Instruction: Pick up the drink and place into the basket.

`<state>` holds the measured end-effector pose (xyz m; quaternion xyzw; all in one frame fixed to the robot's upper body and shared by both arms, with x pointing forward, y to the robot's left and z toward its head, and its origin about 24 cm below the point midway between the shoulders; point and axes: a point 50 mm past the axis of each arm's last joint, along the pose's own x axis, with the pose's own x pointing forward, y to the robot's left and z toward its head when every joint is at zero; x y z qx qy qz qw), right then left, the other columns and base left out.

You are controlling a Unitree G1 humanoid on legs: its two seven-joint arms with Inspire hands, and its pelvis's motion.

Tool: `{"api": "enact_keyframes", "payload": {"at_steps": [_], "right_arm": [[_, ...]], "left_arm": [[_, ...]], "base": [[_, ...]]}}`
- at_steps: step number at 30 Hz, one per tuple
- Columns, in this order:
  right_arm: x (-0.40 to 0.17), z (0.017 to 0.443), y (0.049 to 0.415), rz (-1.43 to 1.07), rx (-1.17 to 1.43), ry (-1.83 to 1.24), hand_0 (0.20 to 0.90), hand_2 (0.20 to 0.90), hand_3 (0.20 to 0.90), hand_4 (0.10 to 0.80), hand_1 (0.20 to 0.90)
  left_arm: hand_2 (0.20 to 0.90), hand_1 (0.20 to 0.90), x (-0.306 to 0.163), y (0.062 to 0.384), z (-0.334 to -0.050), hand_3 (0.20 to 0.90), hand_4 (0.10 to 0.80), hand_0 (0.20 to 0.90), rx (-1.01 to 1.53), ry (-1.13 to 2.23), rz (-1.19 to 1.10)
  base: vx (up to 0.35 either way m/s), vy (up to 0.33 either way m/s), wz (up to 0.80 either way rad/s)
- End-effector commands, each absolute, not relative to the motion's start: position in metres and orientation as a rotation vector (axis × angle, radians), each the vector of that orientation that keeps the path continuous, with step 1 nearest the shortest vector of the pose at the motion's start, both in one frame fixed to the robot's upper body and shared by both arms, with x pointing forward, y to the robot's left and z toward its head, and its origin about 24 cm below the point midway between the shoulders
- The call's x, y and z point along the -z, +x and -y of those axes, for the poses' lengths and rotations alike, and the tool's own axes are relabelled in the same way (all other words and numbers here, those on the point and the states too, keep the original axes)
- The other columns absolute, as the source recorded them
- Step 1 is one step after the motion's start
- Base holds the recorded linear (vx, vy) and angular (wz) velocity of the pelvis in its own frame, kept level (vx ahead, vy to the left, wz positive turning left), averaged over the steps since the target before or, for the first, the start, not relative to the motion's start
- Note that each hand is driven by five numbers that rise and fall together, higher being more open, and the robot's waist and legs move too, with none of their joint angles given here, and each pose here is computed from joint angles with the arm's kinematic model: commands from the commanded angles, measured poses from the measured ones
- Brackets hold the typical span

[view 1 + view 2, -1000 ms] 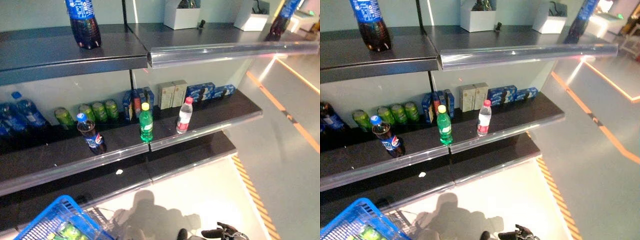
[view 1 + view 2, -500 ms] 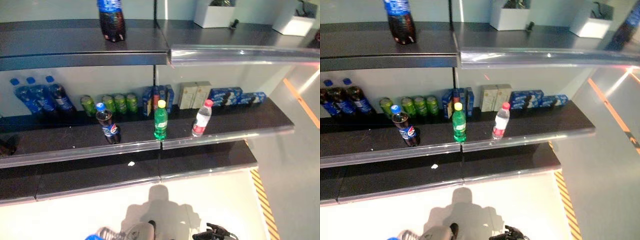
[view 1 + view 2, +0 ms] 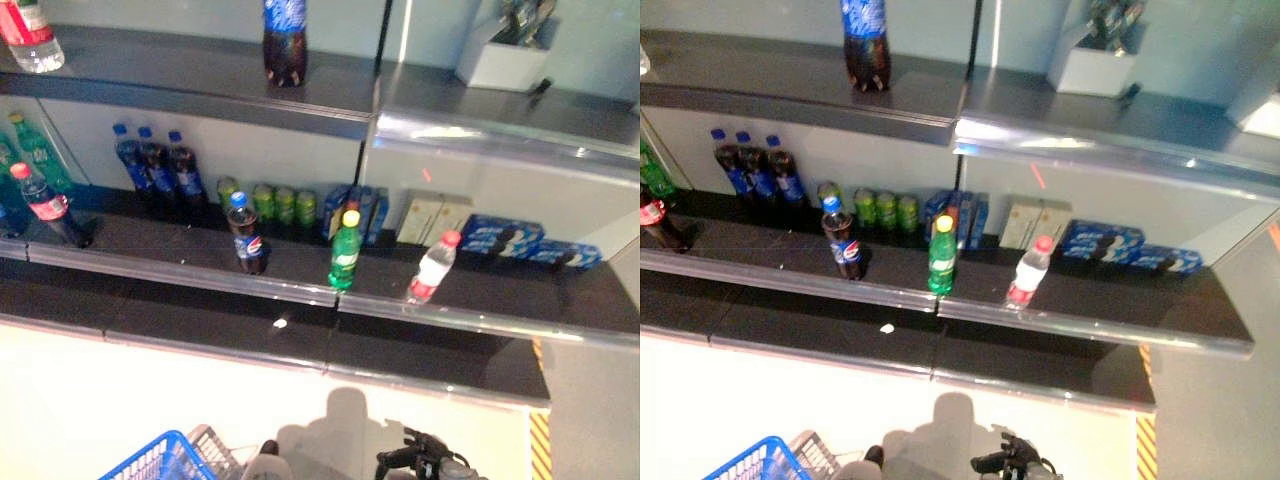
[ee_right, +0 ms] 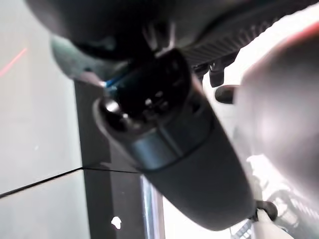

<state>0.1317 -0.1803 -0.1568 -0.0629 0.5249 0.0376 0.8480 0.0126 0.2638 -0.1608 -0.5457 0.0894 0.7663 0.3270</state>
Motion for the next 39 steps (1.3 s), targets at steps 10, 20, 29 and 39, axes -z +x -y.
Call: {"api": "enact_keyframes", "payload": {"at_steps": [10,20,29,39], "right_arm": [[0.118,0.196,0.179,-0.778,-0.196,-0.128,0.9,0.9,0.9,0.8,0.9],[0.044,0.161,0.215,-0.421,-0.4,-0.179,0.9,0.9,0.9,0.8,0.9],[-0.035,0.154,0.233,-0.038,-0.506,-0.141,0.9,0.9,0.9,0.8,0.9],[-0.128,0.187,0.239,0.501,-0.134,-0.011,0.9,0.9,0.9,0.8,0.9]], "left_arm": [[0.3,0.3,0.147,0.041,-0.294,0.2,0.1,0.3,-1.796,-1.236,-0.261],[0.3,0.3,0.137,0.054,-0.308,0.2,0.1,0.3,-1.752,-1.208,-0.2],[0.3,0.3,0.137,0.044,-0.308,0.2,0.1,0.3,-1.771,-1.166,-0.237],[0.3,0.3,0.146,0.025,-0.293,0.2,0.1,0.3,-1.799,-1.155,-0.299]], "base": [[-0.078,-0.037,0.54],[0.062,0.078,0.07],[0.033,-0.011,-0.02],[0.037,0.003,-0.03]]}}
